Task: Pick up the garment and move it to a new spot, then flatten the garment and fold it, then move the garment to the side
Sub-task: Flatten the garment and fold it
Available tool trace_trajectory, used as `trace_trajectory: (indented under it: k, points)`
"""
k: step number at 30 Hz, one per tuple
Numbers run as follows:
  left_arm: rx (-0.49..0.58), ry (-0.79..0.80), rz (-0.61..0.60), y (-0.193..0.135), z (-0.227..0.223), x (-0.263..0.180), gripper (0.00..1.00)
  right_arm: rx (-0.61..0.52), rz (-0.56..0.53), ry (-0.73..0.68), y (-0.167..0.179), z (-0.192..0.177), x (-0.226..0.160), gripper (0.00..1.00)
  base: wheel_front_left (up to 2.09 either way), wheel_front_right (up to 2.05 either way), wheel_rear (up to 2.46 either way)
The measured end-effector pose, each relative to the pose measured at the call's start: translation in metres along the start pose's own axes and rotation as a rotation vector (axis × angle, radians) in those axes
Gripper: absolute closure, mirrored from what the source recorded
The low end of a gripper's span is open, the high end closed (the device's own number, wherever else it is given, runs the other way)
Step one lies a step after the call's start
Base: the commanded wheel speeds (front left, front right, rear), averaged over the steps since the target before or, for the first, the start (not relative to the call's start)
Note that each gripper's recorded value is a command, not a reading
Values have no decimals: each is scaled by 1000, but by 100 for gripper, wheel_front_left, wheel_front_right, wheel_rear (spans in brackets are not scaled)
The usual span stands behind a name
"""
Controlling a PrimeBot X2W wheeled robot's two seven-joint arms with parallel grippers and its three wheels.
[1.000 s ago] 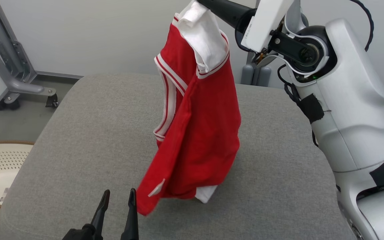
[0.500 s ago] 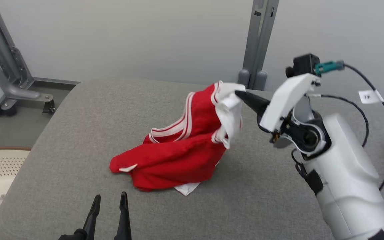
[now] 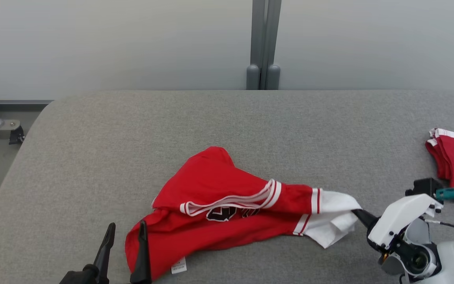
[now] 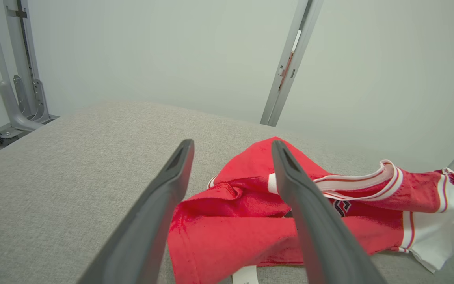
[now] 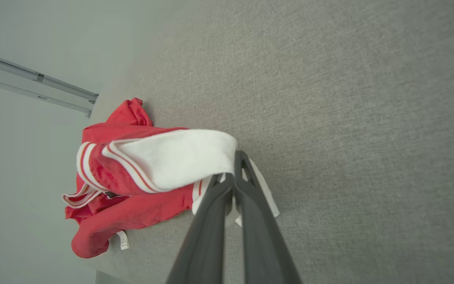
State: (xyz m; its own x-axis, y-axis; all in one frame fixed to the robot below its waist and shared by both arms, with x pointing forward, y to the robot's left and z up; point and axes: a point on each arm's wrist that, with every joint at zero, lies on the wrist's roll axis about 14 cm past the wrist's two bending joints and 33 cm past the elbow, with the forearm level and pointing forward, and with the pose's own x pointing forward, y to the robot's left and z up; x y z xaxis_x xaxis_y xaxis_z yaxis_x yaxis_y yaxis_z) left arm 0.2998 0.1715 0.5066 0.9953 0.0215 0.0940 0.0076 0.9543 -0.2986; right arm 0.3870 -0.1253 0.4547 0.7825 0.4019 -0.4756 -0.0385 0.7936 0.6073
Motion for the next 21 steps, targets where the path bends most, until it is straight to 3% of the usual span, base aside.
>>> trace_trajectory:
  k: [8,19,21]
  points:
    - [6,53,-49,-10,-15,12,0,84,-98,28,-40,-40,3,100,0,0,0]
    - [14,63,-77,-14,-19,20,0,36,-71,-9,-26,-36,19,100,0,0,0]
    - [16,63,-76,-14,-18,19,0,-7,-77,-27,-24,-33,20,49,0,0,0]
